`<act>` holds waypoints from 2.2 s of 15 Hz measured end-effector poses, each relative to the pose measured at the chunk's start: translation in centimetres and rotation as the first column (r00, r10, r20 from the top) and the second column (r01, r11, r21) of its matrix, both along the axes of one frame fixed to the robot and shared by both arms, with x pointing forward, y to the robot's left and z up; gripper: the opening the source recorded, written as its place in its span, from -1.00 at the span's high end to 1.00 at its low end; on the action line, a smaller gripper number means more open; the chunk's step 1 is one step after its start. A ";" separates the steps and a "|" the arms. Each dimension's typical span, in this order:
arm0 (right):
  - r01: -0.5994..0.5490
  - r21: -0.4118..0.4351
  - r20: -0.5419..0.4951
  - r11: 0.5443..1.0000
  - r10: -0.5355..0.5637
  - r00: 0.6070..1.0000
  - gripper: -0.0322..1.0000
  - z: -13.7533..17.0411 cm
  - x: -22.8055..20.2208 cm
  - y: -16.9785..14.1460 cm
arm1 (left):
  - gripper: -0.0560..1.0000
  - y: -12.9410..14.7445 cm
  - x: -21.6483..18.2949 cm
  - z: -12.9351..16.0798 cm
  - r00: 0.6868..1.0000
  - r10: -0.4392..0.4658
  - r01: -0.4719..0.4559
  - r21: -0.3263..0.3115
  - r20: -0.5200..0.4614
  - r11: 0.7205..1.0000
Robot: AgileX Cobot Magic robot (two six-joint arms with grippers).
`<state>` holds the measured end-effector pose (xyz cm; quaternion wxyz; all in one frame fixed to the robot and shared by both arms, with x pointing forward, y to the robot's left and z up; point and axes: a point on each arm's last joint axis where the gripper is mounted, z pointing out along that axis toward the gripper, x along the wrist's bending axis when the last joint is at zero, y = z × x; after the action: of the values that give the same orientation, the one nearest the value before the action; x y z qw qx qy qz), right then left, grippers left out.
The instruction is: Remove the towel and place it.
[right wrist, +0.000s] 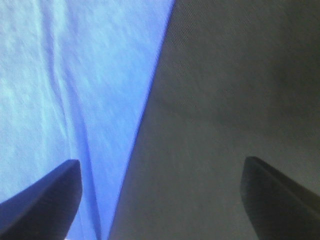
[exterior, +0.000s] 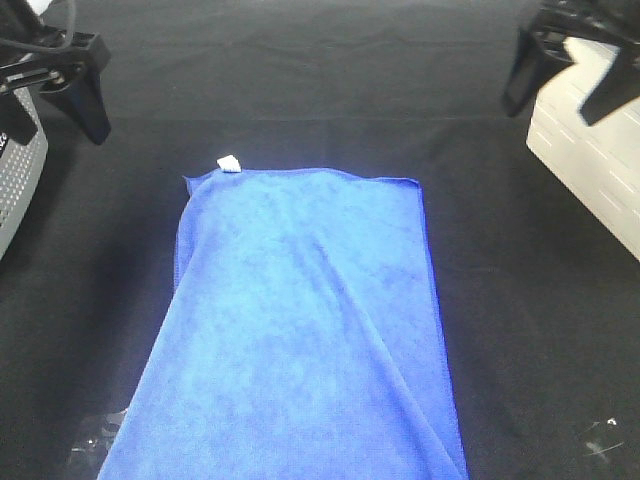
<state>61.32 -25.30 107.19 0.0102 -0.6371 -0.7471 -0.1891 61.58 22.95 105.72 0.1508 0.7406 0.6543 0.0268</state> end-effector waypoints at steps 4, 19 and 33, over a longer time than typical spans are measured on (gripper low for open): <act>-0.047 0.043 0.030 0.998 0.046 0.998 -0.67 -2.1 5.3 0.7 | -0.43 2.3 4.8 -3.3 0.999 0.044 -0.044 -0.014 -0.024 0.999; -0.095 0.103 -0.072 0.990 0.103 0.992 -0.67 -14.9 13.1 1.7 | -0.43 5.6 13.2 -13.8 0.998 0.044 -0.050 -0.131 -0.051 0.990; -0.112 0.138 -0.080 0.984 0.124 0.989 -0.66 -18.8 13.7 2.1 | -0.43 3.9 14.3 -18.1 0.999 0.028 -0.037 -0.274 -0.037 0.961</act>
<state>75.00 -23.24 88.34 0.0968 -0.5972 -0.7683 -0.2091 75.92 26.85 87.67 0.2408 0.7022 0.6660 -0.0736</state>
